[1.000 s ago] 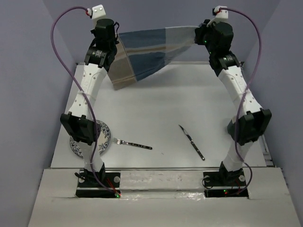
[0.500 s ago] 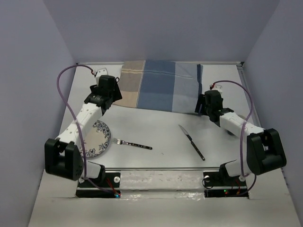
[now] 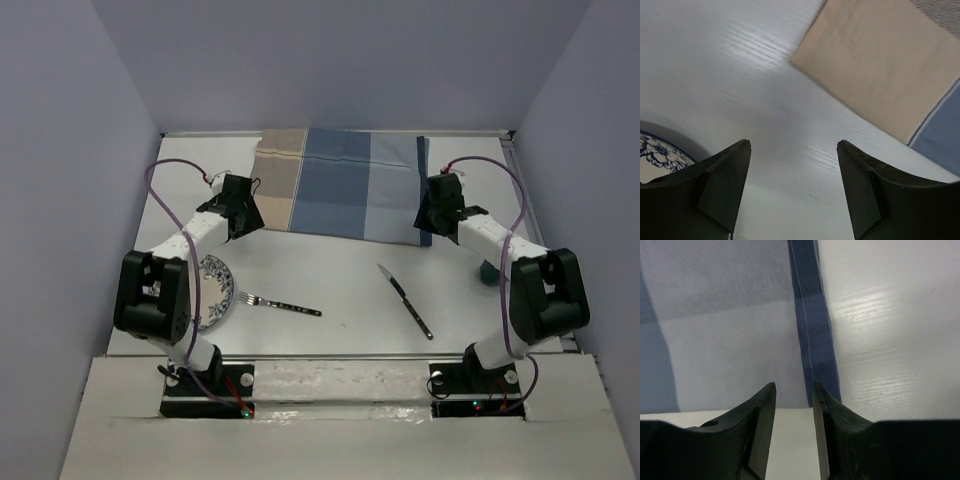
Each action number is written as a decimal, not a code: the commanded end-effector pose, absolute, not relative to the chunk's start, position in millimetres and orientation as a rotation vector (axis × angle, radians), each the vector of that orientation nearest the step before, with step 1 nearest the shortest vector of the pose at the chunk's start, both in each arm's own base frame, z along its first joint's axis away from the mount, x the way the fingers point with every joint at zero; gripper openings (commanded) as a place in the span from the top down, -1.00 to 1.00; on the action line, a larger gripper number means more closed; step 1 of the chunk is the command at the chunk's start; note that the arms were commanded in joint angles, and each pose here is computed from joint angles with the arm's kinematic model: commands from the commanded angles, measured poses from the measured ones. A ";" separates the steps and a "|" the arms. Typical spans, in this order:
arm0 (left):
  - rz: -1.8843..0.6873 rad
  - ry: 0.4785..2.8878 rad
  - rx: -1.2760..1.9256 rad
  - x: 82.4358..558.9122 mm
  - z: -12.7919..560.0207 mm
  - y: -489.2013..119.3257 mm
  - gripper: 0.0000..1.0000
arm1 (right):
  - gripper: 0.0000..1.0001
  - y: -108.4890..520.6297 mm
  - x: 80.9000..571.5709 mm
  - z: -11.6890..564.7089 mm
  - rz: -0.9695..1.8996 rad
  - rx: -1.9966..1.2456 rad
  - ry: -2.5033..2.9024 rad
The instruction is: Set the dinner table for one person
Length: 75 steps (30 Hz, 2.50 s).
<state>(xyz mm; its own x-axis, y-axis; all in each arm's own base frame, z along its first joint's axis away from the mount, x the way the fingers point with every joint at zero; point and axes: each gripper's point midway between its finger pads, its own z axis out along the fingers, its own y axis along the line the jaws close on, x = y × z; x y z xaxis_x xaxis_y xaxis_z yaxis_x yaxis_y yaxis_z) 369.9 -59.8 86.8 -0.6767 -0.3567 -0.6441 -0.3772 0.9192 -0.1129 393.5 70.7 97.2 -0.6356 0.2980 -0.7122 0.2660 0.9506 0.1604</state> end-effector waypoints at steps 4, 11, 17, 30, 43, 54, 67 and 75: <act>0.105 2.312 -0.713 402.7 69.0 -29.2 -0.61 | -0.28 70.2 384.5 69.9 0.098 0.455 2.426; 0.098 2.306 -0.789 415.0 45.2 -23.3 -0.55 | -0.36 54.4 376.3 43.6 0.141 0.566 2.513; 0.120 2.325 -0.804 413.3 29.5 -22.0 -0.53 | -0.16 66.5 370.5 34.8 0.220 0.548 2.560; -0.081 2.194 -0.792 407.1 58.7 -35.8 -0.11 | -0.12 65.6 359.4 30.0 0.217 0.521 2.582; -0.218 2.165 -0.904 421.3 53.3 -40.1 -0.39 | -0.02 76.8 364.5 32.6 0.297 0.489 2.585; -0.186 2.193 -0.928 440.3 31.4 -38.7 -0.15 | 0.20 76.7 356.1 22.4 0.295 0.486 2.610; -0.161 2.216 -0.798 417.3 42.7 -34.6 1.00 | 1.00 57.9 358.5 31.6 0.169 0.518 2.551; -0.215 2.263 -0.766 336.4 51.8 -37.1 1.00 | 1.00 37.7 324.1 47.0 0.056 0.592 2.529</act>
<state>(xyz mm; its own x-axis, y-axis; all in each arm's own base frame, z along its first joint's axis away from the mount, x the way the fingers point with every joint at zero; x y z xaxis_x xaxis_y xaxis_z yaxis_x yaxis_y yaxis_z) 368.9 -38.3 41.1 -0.5453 -0.6018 -0.5835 -0.4888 0.7938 -0.3618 338.2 54.9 34.8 -0.7880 0.4111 -0.4582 0.3488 0.9115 0.2180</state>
